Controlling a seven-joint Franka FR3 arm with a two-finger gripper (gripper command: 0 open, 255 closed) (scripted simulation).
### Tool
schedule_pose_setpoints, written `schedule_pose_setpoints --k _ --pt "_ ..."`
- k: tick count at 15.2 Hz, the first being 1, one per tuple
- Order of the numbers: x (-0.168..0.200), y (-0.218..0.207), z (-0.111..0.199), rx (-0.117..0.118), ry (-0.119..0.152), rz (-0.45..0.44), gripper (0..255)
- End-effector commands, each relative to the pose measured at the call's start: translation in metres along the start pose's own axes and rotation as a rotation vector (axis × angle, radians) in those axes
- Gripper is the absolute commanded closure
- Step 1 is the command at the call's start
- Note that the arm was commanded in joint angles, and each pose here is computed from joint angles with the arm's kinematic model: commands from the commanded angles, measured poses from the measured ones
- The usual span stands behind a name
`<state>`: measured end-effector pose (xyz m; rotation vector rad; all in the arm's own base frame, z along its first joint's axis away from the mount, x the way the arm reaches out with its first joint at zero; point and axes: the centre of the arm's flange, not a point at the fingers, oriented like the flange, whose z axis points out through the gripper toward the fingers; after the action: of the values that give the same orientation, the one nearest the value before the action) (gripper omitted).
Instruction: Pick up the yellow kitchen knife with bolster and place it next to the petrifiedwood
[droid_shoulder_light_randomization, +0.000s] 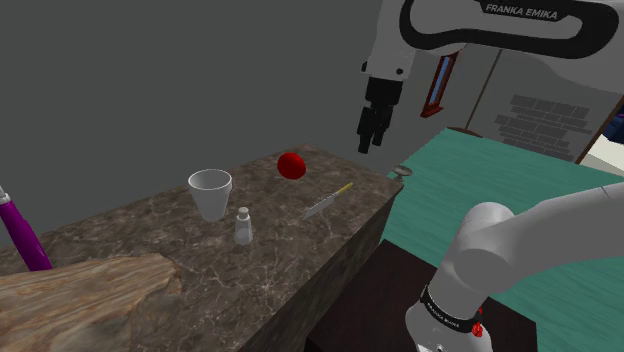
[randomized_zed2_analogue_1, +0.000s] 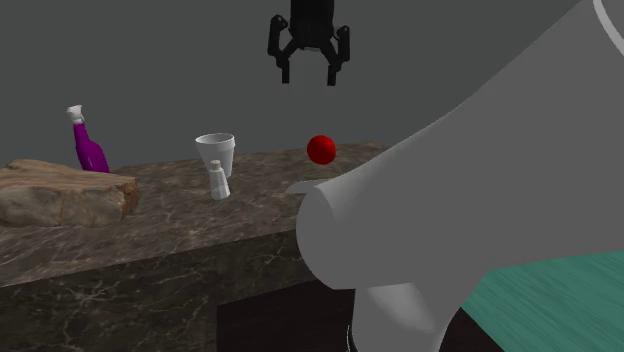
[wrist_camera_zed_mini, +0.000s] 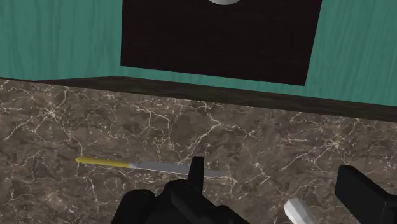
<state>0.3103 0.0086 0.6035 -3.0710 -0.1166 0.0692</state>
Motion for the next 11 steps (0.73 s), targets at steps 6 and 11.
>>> schedule_pose_setpoints --k 6,11 --pt "0.002 0.044 0.048 -0.007 0.016 -0.283 0" --pt "0.017 0.087 0.095 -0.014 0.033 -0.566 0"
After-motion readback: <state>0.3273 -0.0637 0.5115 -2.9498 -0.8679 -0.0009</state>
